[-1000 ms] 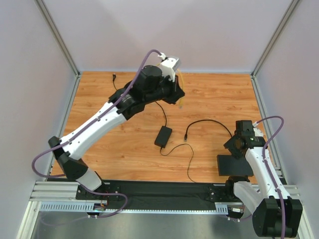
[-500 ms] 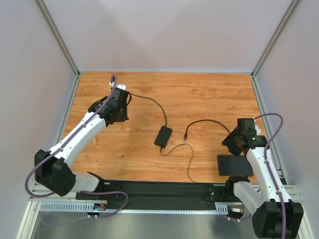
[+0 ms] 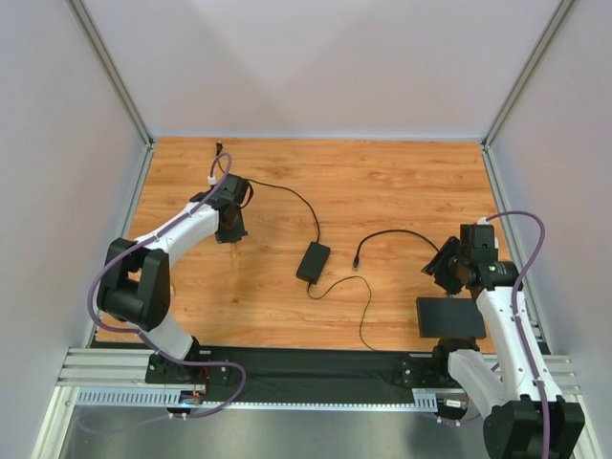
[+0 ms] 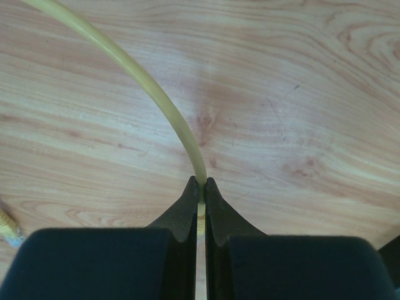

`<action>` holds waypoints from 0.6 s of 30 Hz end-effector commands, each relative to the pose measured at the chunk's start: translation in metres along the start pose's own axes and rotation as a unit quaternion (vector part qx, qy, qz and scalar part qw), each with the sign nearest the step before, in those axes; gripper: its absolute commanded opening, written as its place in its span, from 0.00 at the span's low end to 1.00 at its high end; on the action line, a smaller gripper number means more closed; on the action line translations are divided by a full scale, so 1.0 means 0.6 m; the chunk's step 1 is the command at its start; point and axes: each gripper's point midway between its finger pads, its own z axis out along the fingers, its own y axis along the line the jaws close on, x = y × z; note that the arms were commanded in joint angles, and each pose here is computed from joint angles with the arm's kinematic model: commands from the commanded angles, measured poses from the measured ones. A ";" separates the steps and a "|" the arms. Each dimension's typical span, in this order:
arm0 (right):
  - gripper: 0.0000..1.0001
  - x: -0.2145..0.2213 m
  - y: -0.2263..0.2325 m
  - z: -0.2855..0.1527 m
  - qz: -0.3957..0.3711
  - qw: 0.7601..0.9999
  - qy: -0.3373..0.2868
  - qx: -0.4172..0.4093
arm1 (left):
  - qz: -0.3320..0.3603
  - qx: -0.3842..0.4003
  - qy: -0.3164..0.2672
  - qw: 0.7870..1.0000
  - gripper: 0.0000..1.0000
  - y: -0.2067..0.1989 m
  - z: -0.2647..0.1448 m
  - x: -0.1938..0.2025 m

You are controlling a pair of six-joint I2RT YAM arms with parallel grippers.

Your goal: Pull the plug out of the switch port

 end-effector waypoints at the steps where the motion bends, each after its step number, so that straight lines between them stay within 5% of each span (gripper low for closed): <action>1: 0.47 -0.008 0.023 -0.018 -0.029 0.999 -0.002 -0.033 | -0.047 0.010 -0.011 0.999 0.00 -0.008 0.020 -0.021; 5: 0.47 -0.005 0.026 -0.014 -0.035 0.999 0.015 -0.028 | -0.055 0.036 0.004 0.998 0.07 -0.027 0.034 -0.010; 11: 0.47 0.001 0.014 -0.004 -0.033 0.999 0.030 -0.006 | -0.051 0.053 0.022 0.997 0.70 -0.034 0.014 -0.004; 14: 0.47 -0.004 0.012 -0.010 -0.032 0.999 0.022 -0.001 | -0.054 0.064 0.010 0.996 0.86 -0.030 -0.017 -0.009; 18: 0.47 -0.014 0.003 -0.018 -0.026 0.999 0.009 0.016 | -0.056 0.103 -0.002 0.993 0.93 -0.039 -0.071 -0.020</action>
